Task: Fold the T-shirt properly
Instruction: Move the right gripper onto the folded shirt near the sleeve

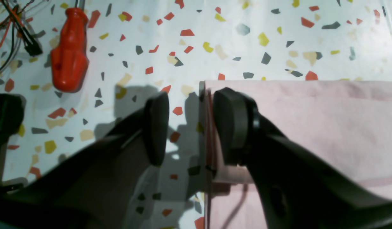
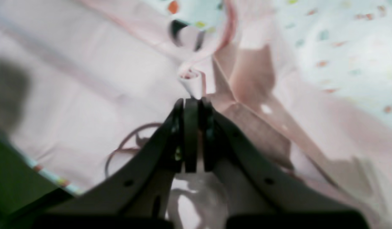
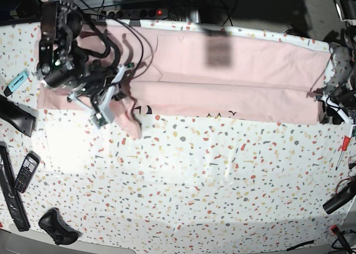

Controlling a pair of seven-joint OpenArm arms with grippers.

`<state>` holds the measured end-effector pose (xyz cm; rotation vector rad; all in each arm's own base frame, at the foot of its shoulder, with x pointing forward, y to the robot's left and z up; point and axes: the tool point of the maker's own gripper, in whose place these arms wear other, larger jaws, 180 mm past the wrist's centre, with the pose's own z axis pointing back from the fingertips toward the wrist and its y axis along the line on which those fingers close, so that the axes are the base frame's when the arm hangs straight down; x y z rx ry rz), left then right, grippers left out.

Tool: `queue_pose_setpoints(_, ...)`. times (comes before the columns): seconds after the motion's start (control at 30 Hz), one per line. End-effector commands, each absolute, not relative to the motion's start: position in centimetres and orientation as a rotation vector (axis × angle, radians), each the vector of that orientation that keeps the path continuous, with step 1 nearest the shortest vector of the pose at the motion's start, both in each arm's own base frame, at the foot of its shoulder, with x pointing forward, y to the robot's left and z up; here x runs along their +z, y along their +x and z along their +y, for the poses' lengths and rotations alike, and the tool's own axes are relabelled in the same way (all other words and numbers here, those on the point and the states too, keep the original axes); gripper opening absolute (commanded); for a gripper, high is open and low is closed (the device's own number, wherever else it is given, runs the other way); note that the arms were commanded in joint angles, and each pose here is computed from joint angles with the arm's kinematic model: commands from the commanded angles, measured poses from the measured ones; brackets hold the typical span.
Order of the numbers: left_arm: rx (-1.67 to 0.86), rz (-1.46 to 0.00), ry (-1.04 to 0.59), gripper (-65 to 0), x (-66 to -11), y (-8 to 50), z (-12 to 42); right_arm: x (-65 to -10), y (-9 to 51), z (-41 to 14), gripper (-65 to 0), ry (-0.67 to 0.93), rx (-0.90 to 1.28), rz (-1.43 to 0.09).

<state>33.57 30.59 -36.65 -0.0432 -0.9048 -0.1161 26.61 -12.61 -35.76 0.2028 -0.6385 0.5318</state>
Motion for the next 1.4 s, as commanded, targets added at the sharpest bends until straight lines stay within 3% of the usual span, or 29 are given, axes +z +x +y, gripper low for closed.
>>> queue_pose_setpoints(0.0, -0.122, -0.965, -0.027, -39.4, -34.7, 34.6, 31.2, -34.8, 26.8, -12.2, -65.0, 0.209, 0.537, -0.677)
queue_pose_setpoints(0.43, -0.122, -0.965, -0.027, -39.4, -34.7, 34.6, 31.2, -34.1, 21.8, -10.3, -65.0, 0.246, 0.563, -0.668)
queue_pose_setpoints(0.8, -0.122, -0.965, -0.027, -39.4, -34.7, 34.6, 31.2, -33.2, 20.9, -8.0, -65.0, 0.401, 0.543, -0.688)
queue_pose_setpoints(1.0, -0.122, -0.966, -0.027, -39.4, -34.6, 34.7, 31.2, -33.2, 20.8, -8.0, -64.8, 0.404, 0.544, -0.685)
queue_pose_setpoints(1.17, -0.122, -0.966, -0.027, -39.4, -34.6, 34.7, 31.2, -33.3, 19.8, -7.1, -50.4, 0.473, 0.546, -0.635)
queue_pose_setpoints(1.37, -0.122, -0.966, -0.027, -39.4, -34.6, 34.7, 31.2, -32.0, 19.4, -5.5, -48.7, 0.594, 0.533, -0.66)
